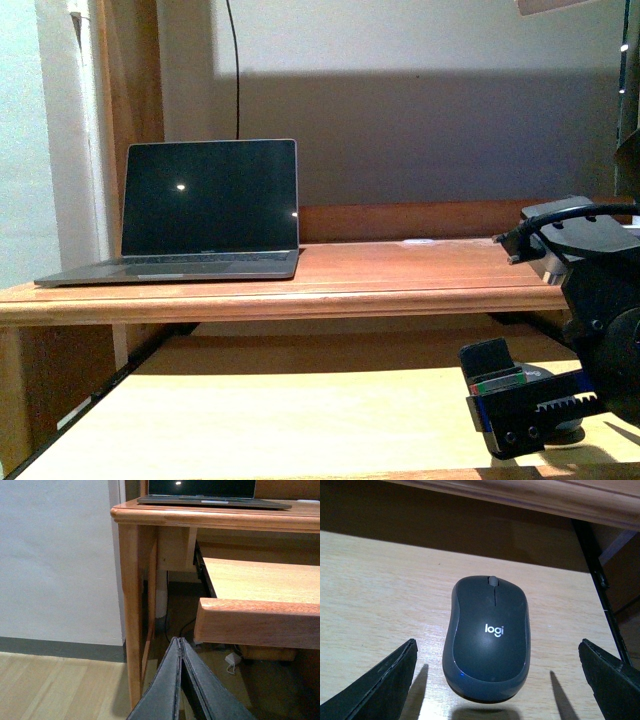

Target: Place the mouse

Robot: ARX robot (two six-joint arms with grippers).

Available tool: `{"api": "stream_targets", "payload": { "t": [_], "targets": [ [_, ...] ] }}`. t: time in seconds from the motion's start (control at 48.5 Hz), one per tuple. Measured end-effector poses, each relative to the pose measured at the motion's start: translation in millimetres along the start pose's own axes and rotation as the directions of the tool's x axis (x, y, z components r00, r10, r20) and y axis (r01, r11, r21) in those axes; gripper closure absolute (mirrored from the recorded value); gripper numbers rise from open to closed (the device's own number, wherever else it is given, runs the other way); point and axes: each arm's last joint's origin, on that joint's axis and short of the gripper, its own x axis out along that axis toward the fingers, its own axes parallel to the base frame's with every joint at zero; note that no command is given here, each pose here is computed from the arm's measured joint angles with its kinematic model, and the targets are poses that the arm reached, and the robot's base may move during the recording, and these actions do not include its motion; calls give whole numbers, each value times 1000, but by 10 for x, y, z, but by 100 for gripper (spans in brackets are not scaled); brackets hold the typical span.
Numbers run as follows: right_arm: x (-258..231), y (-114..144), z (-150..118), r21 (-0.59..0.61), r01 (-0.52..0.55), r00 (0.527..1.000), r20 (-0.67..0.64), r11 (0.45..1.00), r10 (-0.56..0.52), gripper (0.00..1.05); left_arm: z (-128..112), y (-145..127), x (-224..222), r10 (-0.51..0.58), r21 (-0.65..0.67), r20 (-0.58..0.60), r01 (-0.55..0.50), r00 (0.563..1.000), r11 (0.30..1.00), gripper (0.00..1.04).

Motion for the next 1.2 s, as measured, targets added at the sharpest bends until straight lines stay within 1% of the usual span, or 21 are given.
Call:
{"api": "stream_targets", "payload": {
  "t": [0.082, 0.186, 0.454, 0.639, 0.742, 0.887, 0.928, 0.969, 1.072, 1.134, 1.196],
  "targets": [
    [65, 31, -10, -8, 9, 1000, -14, 1000, -9, 7, -43, 0, -68, 0, 0, -34, 0, 999, 1000, 102],
    [160, 56, 2, -13, 29, 999, -25, 1000, -29, 7, -28, 0, -103, 0, 0, -8, 0, 1000, 1000, 102],
    [348, 80, 86, -24, 54, 997, -50, 998, -55, 7, -25, 0, -108, 0, 0, -4, 0, 1000, 1000, 102],
    [443, 78, 42, -25, 53, 992, -109, 998, -56, 7, -27, 0, -108, 0, 0, -5, 0, 1000, 1000, 102],
    [468, 47, 25, 12, 43, 992, -121, 999, -41, 26, -27, 0, -108, 0, 0, -5, 0, 1000, 1000, 102],
    [477, 13, 14, 39, 36, 992, -125, 999, -31, 43, -27, 0, -108, 0, 0, -5, 0, 1000, 1000, 102],
    [468, 3, 20, 45, 36, 992, -122, 998, -30, 47, -27, 0, -108, 0, 0, -5, 0, 1000, 1000, 100],
    [454, -9, 29, 51, 36, 993, -118, 998, -30, 49, -27, 0, -108, 0, 0, -5, 0, 1000, 1000, 94],
    [391, -33, 64, 70, 30, 994, -103, 997, -23, 50, -27, 0, -108, 0, 0, -5, 0, 1000, 1000, 81],
    [335, -53, 115, 79, 29, 996, -84, 996, -22, 50, -27, 0, -108, 0, 0, -5, 0, 1000, 1000, 75],
    [235, -83, 199, 97, 19, 998, -59, 995, -14, 50, -27, 0, -108, 0, 0, -5, 0, 1000, 1000, 66]
  ]
}}
